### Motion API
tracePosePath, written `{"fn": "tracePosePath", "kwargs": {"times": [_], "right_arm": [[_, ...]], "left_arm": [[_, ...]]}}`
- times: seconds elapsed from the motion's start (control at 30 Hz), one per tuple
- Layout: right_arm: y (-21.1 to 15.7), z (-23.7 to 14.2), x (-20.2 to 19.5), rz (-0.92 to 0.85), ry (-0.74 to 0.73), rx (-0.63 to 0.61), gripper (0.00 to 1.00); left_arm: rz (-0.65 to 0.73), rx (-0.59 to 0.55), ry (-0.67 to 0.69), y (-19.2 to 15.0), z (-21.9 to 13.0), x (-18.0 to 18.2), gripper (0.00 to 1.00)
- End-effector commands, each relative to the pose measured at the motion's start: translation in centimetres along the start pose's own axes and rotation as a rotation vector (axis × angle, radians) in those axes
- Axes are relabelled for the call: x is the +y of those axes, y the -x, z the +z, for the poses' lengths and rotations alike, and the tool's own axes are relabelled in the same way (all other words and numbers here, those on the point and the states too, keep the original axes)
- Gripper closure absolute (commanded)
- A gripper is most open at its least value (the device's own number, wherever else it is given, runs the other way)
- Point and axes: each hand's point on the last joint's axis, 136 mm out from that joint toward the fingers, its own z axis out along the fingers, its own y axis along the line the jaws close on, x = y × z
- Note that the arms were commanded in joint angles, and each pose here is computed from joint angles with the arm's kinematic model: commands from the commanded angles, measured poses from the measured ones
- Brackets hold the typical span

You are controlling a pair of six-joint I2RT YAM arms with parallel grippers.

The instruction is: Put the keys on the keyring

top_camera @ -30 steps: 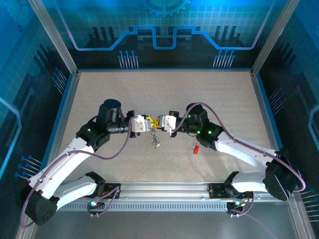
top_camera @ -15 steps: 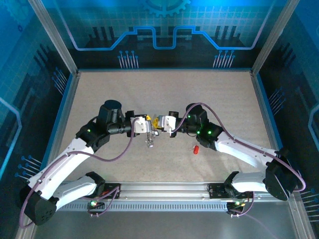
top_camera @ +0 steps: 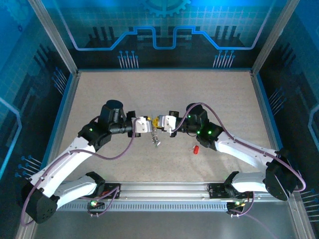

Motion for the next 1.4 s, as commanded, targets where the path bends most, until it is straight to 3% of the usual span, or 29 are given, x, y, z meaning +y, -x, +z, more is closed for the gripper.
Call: {"fn": "tracePosePath", "kwargs": {"times": [0.0, 0.1, 0.17, 0.4, 0.53, 0.67, 1.0, 1.37], "right_arm": [[2.7, -0.6, -0.9, -0.046, -0.044, -0.081, 0.98], [2.6, -1.1, -0.9, -0.056, -0.058, -0.085, 0.81], [2.8, -1.8, -0.8, -0.058, -0.056, -0.101, 0.77], [2.4, -3.7, -0.3, -0.027, -0.049, -0.127, 0.75], [2.4, -4.5, -0.1, -0.014, -0.062, -0.171, 0.73], [2.9, -4.6, 0.1, -0.009, -0.025, -0.197, 0.78], [3.9, -4.6, 1.5, -0.007, 0.057, -0.255, 0.74], [4.1, -4.5, 0.8, 0.007, 0.026, -0.259, 0.76]], "left_arm": [[0.038, -0.152, -0.014, 3.4, -0.6, -0.1, 1.00], [0.012, -0.199, -0.033, 4.0, -0.7, -0.5, 1.00], [-0.002, -0.236, -0.029, 4.2, -0.7, -0.6, 1.00], [-0.074, -0.405, -0.013, 5.8, -2.1, -0.2, 1.00], [-0.085, -0.436, -0.048, 6.1, -2.5, -0.8, 1.00], [-0.102, -0.478, -0.072, 6.6, -2.6, -1.3, 1.00], [-0.112, -0.516, -0.106, 6.9, -2.4, -1.6, 1.00], [-0.107, -0.518, -0.162, 6.6, -1.5, -2.7, 1.00]]}}
